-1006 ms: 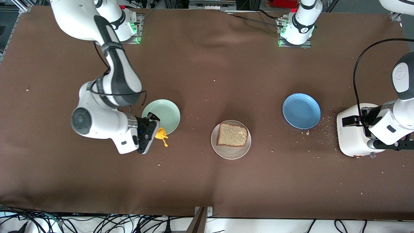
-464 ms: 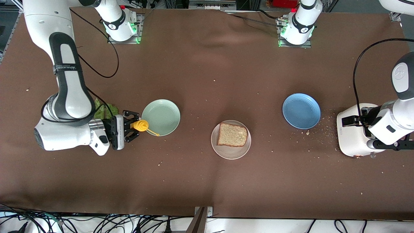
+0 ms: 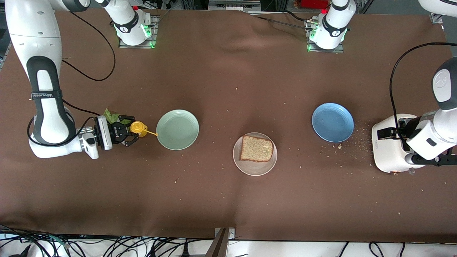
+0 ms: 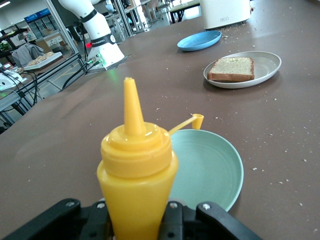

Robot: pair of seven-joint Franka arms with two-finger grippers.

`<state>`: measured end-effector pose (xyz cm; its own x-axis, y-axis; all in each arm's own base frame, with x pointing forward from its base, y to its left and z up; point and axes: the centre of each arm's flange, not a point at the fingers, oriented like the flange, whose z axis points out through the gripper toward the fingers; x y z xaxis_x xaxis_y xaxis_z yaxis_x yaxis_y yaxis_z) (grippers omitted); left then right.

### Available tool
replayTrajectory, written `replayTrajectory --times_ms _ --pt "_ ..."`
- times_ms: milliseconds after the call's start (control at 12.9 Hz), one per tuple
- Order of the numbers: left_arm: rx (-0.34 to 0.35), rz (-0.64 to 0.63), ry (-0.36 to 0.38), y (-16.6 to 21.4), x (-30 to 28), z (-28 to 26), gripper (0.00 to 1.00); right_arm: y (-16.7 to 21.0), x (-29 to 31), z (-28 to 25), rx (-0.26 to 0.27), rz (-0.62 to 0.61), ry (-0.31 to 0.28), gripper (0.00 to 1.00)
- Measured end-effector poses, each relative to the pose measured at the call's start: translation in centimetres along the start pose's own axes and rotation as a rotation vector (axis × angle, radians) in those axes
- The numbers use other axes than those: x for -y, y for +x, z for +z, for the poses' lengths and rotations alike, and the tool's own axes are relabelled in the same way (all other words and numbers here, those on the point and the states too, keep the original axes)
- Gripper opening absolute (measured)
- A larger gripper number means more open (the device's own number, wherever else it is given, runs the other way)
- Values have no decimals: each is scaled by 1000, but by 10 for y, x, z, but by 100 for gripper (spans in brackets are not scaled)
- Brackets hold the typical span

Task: Make sandwich in beige plate with both arms
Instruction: 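Carry the mustard bottle back and set it beside the lettuce, then grasp the green lettuce leaf with the right gripper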

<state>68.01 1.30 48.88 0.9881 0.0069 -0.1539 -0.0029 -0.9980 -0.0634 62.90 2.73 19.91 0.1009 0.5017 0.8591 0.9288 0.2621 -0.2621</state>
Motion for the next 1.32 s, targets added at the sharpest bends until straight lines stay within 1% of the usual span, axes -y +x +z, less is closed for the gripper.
replayTrajectory --times_ms 155,310,464,542,696,774,851,929,1006,1161,1238,1315 --pt "0 0 0 0 0 0 100 -31 10 7 -37 -71 1 10" --pt "0 0 0 0 0 0 100 -51 12 17 -70 -125 -3 10" --pt "0 0 0 0 0 0 100 -63 12 27 -112 -131 -2 11" --pt "0 0 0 0 0 0 100 -65 12 28 -126 -127 -3 14" --pt "0 0 0 0 0 0 100 -63 12 26 -125 -111 -6 33" --pt "0 0 0 0 0 0 100 -60 11 23 -121 -95 -7 44" --pt "0 0 0 0 0 0 100 -55 11 16 -106 -74 -8 56" --pt "0 0 0 0 0 0 100 -48 13 6 -77 -46 -4 65" --pt "0 0 0 0 0 0 100 -39 16 -8 -38 -17 0 74" --pt "0 0 0 0 0 0 100 -17 28 -39 41 39 3 98" --pt "0 0 0 0 0 0 100 -5 34 -53 90 80 4 100" --pt "0 0 0 0 0 0 100 5 40 -66 145 131 2 100"
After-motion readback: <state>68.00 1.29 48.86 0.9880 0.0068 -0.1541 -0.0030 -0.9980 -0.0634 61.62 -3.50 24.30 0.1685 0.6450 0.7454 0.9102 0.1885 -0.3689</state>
